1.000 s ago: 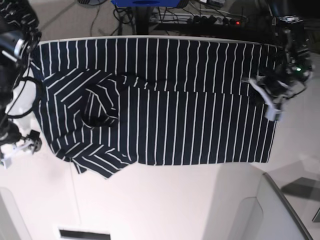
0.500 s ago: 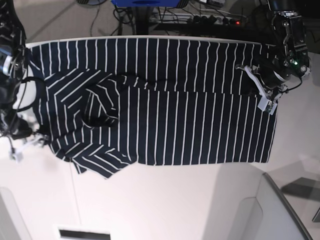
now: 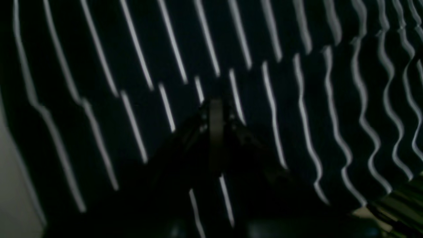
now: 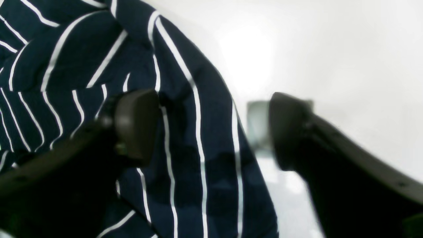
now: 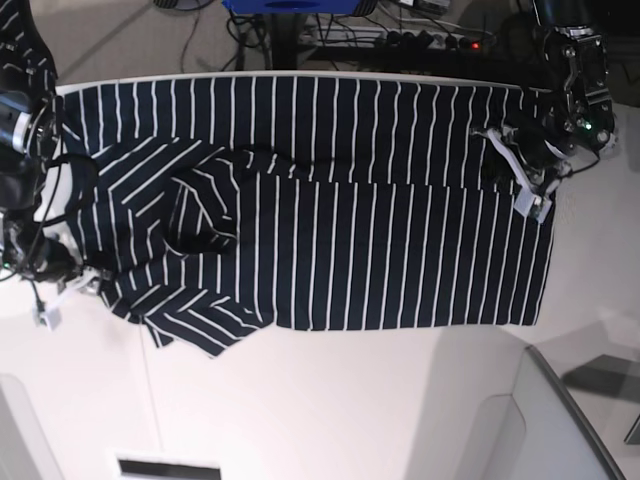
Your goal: Layout the t-shirt on the table in an organized manner, then fold the t-shirt properly
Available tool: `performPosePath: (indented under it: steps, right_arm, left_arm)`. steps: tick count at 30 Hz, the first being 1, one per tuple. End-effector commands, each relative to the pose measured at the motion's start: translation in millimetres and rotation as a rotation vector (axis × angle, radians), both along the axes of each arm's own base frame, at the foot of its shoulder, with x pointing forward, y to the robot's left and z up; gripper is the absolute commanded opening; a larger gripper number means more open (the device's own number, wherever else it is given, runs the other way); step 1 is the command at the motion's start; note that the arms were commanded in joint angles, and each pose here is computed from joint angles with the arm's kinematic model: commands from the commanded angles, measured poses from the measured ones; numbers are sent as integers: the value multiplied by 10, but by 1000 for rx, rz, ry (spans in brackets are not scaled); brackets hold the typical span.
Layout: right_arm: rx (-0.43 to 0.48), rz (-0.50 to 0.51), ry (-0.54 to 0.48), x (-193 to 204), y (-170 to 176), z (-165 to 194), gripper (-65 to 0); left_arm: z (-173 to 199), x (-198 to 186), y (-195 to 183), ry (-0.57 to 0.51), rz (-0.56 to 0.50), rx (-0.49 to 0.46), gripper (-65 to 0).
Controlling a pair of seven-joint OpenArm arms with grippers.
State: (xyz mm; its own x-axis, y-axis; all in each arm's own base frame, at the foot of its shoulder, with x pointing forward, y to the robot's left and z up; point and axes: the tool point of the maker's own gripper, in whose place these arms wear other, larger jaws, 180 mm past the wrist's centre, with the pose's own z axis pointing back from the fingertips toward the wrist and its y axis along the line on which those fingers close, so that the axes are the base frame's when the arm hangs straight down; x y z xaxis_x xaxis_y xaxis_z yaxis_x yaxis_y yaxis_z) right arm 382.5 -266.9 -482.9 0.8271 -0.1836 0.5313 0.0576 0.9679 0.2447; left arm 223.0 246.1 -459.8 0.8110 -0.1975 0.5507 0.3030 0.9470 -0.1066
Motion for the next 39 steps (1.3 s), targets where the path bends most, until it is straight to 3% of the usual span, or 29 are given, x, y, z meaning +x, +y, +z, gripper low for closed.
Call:
performPosePath:
  steps: [1,7,12,19,33,39]
  right_arm:
    - [-11,-11,-56,171,-95,179,-291]
    - [-12,-10,-60,185,-98,194,-648]
    - [-10,-5,-56,219,-94,235,-650]
    - [-101,60,-62,217,-76,482,-650]
    - [-265,183,-16,-362,418,944,-650]
    - [-275,195,66,-758,603,959,-650]
  left_arm:
    - [107,120,49,-45,1,-2,-650]
    - [99,118,52,-43,3,-3,-650]
    - [91,124,6,-42,-7,-8,-650]
    - [86,126,-2,-41,-8,-9,-650]
    - [74,115,13,-36,-6,-7,-650]
    - [76,114,33,-37,0,-7,-650]
